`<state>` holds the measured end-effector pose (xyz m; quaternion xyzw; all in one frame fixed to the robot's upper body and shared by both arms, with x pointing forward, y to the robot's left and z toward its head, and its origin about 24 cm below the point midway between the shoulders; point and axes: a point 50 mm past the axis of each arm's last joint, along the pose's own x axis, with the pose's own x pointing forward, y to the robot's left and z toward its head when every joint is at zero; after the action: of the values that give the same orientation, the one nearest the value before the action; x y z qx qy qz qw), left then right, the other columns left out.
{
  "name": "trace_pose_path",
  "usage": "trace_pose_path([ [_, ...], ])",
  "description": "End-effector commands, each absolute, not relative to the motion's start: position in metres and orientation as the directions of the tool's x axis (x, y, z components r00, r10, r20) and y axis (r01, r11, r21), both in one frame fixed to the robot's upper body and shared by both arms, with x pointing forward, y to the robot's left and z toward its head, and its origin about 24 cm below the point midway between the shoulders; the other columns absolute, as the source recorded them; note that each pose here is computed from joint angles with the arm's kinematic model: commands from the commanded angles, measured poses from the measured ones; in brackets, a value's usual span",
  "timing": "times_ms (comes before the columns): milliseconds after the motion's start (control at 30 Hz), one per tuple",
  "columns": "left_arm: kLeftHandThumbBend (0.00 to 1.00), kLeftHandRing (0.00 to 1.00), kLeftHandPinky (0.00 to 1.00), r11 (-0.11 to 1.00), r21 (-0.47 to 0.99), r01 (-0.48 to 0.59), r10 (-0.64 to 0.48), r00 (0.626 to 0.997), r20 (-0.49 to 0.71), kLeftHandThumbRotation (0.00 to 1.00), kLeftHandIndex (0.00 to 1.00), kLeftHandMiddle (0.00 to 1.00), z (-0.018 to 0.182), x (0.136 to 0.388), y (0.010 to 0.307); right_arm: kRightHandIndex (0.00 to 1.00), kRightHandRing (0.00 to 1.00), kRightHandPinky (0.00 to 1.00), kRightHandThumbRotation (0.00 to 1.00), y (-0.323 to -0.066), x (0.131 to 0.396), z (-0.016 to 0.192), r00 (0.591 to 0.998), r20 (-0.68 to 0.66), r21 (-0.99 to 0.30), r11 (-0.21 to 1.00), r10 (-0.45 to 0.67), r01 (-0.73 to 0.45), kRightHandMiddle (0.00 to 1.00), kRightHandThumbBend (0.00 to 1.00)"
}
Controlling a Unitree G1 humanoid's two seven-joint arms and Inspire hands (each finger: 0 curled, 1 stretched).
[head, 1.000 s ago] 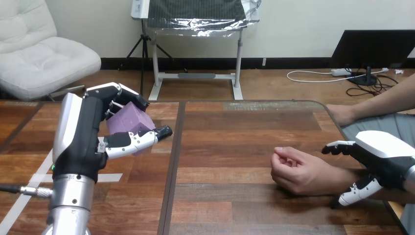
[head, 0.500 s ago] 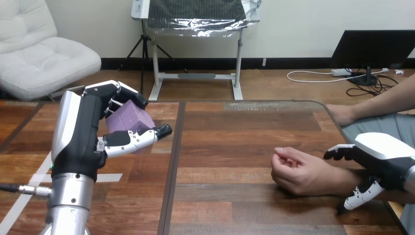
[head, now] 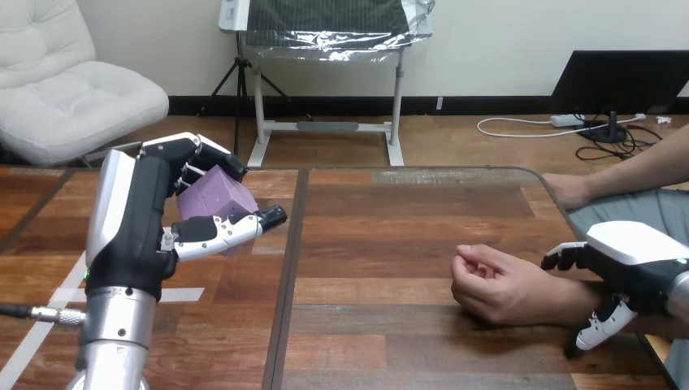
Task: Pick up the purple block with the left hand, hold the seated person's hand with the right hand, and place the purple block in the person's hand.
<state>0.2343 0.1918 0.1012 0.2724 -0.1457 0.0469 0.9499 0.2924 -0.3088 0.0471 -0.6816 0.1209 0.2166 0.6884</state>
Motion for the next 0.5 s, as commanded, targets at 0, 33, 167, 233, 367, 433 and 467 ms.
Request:
trace_pose_path([
  [0, 0.73, 0.38, 0.32, 0.862, 0.459, -0.215, 0.007, 0.911, 0.413, 0.00, 0.40, 0.40, 0.1245, 0.2360, 0.1887, 0.80, 0.80, 0.69, 0.24, -0.3268, 0.2914, 0.0497, 0.869, -0.495, -0.868, -0.061, 0.026, -0.493, 0.80, 0.98],
  [33, 0.73, 0.38, 0.32, 0.862, 0.458, -0.218, 0.010, 0.910, 0.414, 0.00, 0.40, 0.40, 0.1245, 0.2360, 0.1889, 0.80, 0.80, 0.68, 0.24, -0.3268, 0.2915, 0.0485, 0.864, -0.503, -0.863, -0.062, 0.021, -0.501, 0.80, 0.97],
  [167, 0.73, 0.38, 0.33, 0.861, 0.455, -0.229, 0.022, 0.909, 0.416, 0.00, 0.40, 0.40, 0.1248, 0.2361, 0.1892, 0.78, 0.77, 0.62, 0.26, -0.3269, 0.2917, 0.0459, 0.855, -0.519, -0.854, -0.061, 0.013, -0.517, 0.78, 0.92],
  [233, 0.74, 0.38, 0.33, 0.859, 0.454, -0.236, 0.030, 0.909, 0.417, 0.00, 0.40, 0.40, 0.1250, 0.2361, 0.1895, 0.77, 0.77, 0.61, 0.27, -0.3267, 0.2915, 0.0445, 0.851, -0.525, -0.850, -0.060, 0.011, -0.523, 0.78, 0.91],
  [367, 0.74, 0.38, 0.33, 0.855, 0.454, -0.249, 0.042, 0.908, 0.418, 0.00, 0.40, 0.40, 0.1253, 0.2361, 0.1902, 0.76, 0.74, 0.57, 0.27, -0.3267, 0.2915, 0.0417, 0.841, -0.540, -0.840, -0.059, 0.008, -0.539, 0.76, 0.88],
  [433, 0.74, 0.38, 0.34, 0.855, 0.453, -0.254, 0.047, 0.906, 0.420, 0.00, 0.40, 0.40, 0.1255, 0.2361, 0.1906, 0.75, 0.72, 0.56, 0.27, -0.3265, 0.2916, 0.0404, 0.836, -0.549, -0.834, -0.058, 0.007, -0.548, 0.75, 0.87],
  [467, 0.74, 0.38, 0.34, 0.855, 0.451, -0.256, 0.048, 0.906, 0.422, 0.00, 0.40, 0.40, 0.1256, 0.2360, 0.1908, 0.74, 0.71, 0.55, 0.26, -0.3263, 0.2916, 0.0399, 0.834, -0.552, -0.832, -0.057, 0.007, -0.551, 0.75, 0.86],
])
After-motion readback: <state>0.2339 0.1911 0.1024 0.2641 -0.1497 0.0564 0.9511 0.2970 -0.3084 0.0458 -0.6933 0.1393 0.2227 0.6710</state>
